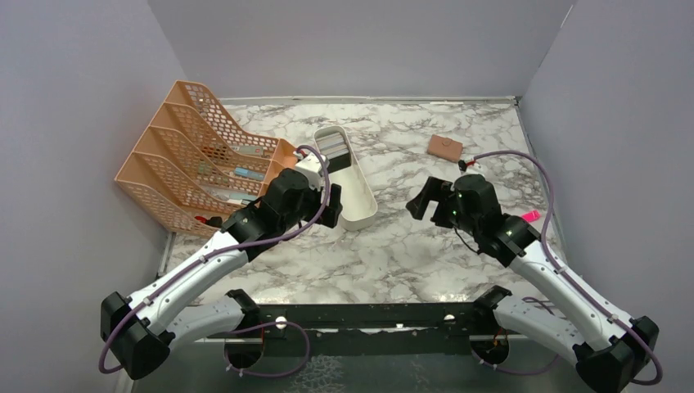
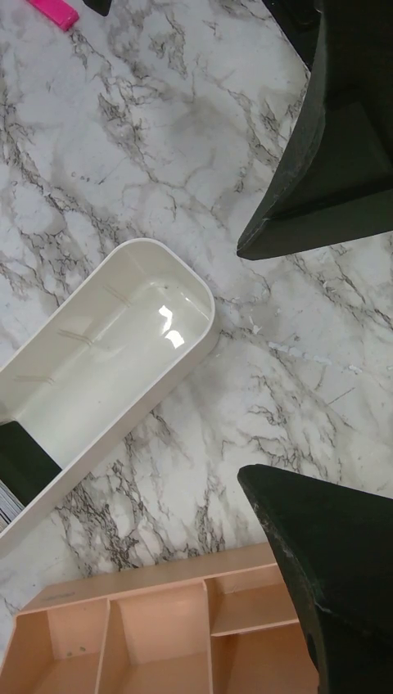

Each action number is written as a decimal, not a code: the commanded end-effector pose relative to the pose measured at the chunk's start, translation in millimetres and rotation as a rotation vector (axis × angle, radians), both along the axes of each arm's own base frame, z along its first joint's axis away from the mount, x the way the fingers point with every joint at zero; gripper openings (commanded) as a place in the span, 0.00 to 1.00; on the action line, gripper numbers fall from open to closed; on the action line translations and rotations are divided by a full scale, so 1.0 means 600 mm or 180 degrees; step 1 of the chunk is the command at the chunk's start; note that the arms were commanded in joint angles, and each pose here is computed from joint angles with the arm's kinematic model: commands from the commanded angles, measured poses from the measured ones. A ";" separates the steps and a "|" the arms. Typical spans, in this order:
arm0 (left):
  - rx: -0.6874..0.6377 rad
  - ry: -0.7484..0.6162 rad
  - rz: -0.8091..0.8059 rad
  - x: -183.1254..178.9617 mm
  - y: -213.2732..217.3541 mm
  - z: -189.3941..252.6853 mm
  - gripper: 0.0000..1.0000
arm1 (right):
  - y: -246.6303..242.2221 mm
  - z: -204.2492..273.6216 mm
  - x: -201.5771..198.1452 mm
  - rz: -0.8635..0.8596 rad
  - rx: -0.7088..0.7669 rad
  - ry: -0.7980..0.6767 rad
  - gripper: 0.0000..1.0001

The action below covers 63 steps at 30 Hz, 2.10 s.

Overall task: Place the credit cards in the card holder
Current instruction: Move the card holder to the center of the board.

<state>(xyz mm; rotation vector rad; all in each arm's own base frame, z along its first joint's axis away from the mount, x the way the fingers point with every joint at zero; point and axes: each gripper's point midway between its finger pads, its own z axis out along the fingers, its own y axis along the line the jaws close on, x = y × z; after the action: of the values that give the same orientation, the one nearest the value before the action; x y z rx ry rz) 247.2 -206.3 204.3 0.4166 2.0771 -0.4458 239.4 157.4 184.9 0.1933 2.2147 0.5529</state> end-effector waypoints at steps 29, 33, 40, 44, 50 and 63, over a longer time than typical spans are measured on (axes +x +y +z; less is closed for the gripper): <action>-0.0053 -0.0262 0.0103 -0.005 0.028 0.025 0.99 | -0.174 -0.096 0.357 -0.1146 -0.1034 -0.0305 0.81; -0.0072 -0.0256 0.0071 -0.007 0.026 0.025 0.99 | -0.202 -0.105 0.389 -0.1169 -0.0816 -0.0270 0.57; -0.0069 -0.0296 0.0093 -0.007 0.030 0.029 0.99 | -0.230 -0.134 0.430 -0.1151 -0.0358 -0.0174 0.47; -0.0069 -0.0274 0.0062 -0.008 0.026 0.027 0.99 | -0.253 -0.158 0.449 -0.1178 -0.0207 -0.0090 0.48; -0.0053 -0.0262 0.0060 -0.007 0.026 0.024 0.99 | -0.268 -0.203 0.464 -0.1147 -0.0100 0.0076 0.52; -0.0030 -0.0262 0.0127 -0.003 0.031 0.022 0.96 | -0.227 -0.250 0.451 -0.0618 0.0145 0.0150 0.23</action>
<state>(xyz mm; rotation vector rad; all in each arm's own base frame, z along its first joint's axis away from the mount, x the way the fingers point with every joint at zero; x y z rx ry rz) 239.5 -193.1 213.1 0.4064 2.0214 -0.4385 517.5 8.5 34.6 0.5161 2.1897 0.4149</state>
